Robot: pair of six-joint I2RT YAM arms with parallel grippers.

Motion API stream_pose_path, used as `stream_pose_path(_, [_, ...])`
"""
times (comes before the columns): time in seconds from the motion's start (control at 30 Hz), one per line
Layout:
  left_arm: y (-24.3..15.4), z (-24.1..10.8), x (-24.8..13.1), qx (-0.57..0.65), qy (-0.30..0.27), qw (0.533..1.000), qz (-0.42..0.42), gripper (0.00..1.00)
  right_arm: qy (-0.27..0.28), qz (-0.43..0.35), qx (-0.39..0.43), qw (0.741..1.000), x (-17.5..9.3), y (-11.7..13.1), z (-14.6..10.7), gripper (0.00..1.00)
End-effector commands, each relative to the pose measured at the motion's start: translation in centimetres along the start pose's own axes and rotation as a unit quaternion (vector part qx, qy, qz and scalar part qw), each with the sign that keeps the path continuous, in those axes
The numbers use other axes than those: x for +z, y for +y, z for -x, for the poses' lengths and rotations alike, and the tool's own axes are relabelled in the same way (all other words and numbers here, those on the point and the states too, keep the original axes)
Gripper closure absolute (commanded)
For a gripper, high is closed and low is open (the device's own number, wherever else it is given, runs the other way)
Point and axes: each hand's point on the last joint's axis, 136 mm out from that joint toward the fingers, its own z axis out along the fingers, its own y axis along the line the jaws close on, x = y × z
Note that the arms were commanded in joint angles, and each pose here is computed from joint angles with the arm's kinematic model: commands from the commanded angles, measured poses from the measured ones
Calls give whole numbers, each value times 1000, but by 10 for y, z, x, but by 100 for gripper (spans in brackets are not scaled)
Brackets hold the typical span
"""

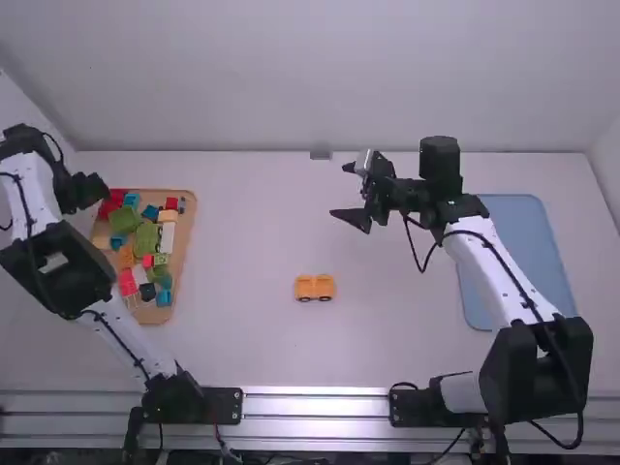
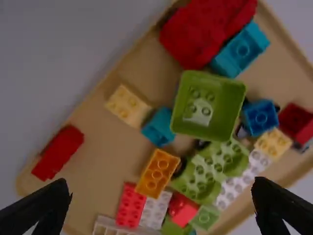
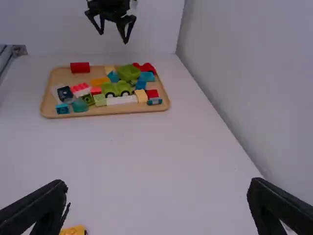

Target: Assemble lego blocks to make yellow taxi

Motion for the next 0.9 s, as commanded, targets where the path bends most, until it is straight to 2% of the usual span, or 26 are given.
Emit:
stream_pose_path(0.0, [3,-4,5,-26,15,1000,-7,1,-6,0,-7,1000,-1,-4,8,2])
stream_pose_path(0.07, [11,-11,7,9,32,999,-14,1,-6,0,-7,1000,-1,-4,8,1])
stream_pose_path(0.2, [-5,0,17,86,5,995,-56,1,-7,0,-7,1000,-1,-4,8,1])
stream_pose_path(0.37, [-3,7,31,93,-13,994,-49,1,-7,5,-7,1000,2,-1,9,2])
stream_pose_path(0.47, [19,-5,34,3,14,1000,7,1,-10,13,-13,1000,7,4,13,1])
stream_pose_path(0.57, [27,-4,41,-52,14,998,32,1,-14,15,-23,1000,11,6,17,1])
stream_pose_path(0.73, [34,-13,61,-98,38,993,58,1,-9,10,-35,999,19,8,19,1])
stream_pose_path(0.87, [37,-18,80,-131,63,989,27,1,-4,7,-41,999,23,9,20,1])
